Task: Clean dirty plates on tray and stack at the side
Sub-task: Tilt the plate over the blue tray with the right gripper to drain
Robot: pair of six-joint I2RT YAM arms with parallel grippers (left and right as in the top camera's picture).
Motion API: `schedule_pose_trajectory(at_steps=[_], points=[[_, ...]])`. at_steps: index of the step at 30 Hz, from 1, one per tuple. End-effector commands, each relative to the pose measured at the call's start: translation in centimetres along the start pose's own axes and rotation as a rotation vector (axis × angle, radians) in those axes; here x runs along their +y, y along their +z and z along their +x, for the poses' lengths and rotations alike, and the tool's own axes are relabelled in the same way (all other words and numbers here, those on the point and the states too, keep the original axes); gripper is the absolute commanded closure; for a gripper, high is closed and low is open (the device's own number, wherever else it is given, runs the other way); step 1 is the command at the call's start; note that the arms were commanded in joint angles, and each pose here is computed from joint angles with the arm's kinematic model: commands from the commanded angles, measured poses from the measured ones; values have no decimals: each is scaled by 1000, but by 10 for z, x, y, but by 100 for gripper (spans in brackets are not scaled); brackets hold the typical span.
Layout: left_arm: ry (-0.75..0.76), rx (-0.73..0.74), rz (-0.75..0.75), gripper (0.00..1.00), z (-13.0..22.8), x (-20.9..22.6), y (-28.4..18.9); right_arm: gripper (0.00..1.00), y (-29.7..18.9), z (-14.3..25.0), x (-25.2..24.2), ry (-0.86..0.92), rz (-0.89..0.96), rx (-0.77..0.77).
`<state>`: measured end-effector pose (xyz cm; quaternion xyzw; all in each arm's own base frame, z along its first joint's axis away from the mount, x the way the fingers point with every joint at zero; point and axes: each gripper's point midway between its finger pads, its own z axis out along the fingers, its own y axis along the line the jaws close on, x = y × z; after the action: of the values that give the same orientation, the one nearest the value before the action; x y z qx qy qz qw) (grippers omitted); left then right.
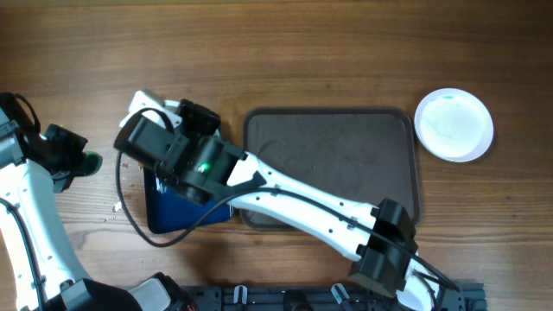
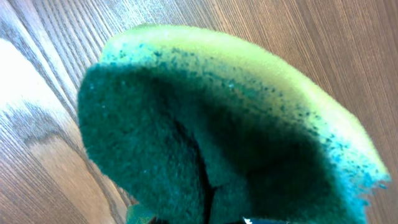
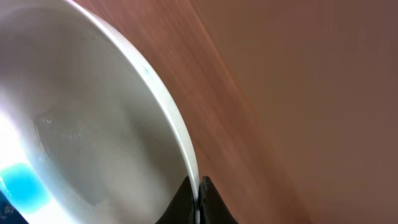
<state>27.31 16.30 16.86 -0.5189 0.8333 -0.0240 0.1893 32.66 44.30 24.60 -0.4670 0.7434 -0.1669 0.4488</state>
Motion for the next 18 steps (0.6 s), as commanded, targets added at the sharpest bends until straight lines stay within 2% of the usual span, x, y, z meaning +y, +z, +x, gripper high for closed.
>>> schedule_pose_trajectory(at_steps=[1,10,18], points=[[6,-26,14,96,-6,-2,-6,95,-13,-18,-7,-120,74,-44],[6,-25,14,96,-6,-2,-6,95,-24,-39,-36,-320,256,-58],[6,-25,14,96,-6,-2,-6,95,-25,-41,-40,-381,279,-49]])
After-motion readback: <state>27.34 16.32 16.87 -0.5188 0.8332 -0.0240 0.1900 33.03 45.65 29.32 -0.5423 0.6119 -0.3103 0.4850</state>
